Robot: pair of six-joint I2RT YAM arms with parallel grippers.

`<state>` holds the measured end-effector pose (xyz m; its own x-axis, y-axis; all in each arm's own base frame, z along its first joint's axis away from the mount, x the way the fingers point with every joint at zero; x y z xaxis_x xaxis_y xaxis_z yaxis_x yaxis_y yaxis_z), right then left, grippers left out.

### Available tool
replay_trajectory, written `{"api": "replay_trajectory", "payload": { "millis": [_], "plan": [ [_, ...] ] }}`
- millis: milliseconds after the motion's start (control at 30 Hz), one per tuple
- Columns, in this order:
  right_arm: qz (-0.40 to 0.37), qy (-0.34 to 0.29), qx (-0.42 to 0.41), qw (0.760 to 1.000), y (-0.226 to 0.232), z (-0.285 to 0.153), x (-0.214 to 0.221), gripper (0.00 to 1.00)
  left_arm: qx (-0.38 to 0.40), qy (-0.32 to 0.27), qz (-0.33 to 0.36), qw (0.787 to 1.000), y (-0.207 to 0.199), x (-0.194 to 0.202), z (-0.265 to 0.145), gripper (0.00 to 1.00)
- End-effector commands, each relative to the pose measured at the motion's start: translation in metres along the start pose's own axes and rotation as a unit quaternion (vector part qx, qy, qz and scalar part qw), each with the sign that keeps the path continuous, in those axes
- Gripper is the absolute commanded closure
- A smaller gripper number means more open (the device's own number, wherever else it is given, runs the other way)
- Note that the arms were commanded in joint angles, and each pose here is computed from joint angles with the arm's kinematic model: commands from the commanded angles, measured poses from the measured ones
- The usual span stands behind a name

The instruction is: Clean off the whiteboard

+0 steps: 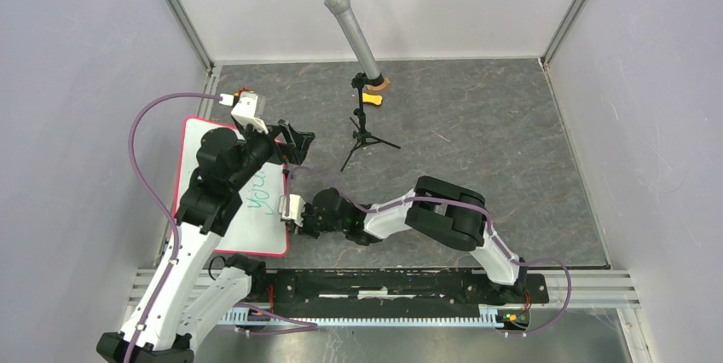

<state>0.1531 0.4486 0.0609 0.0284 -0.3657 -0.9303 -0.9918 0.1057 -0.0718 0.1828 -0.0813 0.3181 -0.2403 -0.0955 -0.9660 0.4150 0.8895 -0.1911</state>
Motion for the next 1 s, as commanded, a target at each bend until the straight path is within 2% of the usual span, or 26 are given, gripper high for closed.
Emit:
{"api": "replay_trajectory", "payload": {
  "millis": [0,200,400,967],
  "plan": [
    [0.007,-0.033,0.021,0.999,0.002,-0.005,-0.002,0.77,-0.01,-0.004,0.033,0.999,0.004,-0.001,0.002,0.0],
    [0.007,-0.039,0.046,0.998,0.004,-0.027,0.009,0.88,-0.014,0.001,0.033,0.999,0.005,-0.001,0.003,0.0],
    [0.012,-0.018,0.062,0.998,0.004,-0.047,0.027,0.98,-0.021,-0.016,0.03,0.999,0.003,-0.008,-0.003,0.0],
    [0.077,0.004,0.088,0.993,0.003,-0.134,0.077,1.0,-0.047,0.01,0.026,0.999,0.009,-0.005,0.001,0.0]
  ]
}}
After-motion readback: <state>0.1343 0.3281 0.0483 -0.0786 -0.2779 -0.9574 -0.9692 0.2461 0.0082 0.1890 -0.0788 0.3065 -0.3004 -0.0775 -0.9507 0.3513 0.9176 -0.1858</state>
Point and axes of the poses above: each gripper's point midway between its finger pads, its own z axis out along the fingers, its own y axis along the line the jaws close on, x = y × z, the point moved 10 cm from there along -z, back along the fingers, and after that the axes turned 4 degrees about z, right-handed, at the moved point
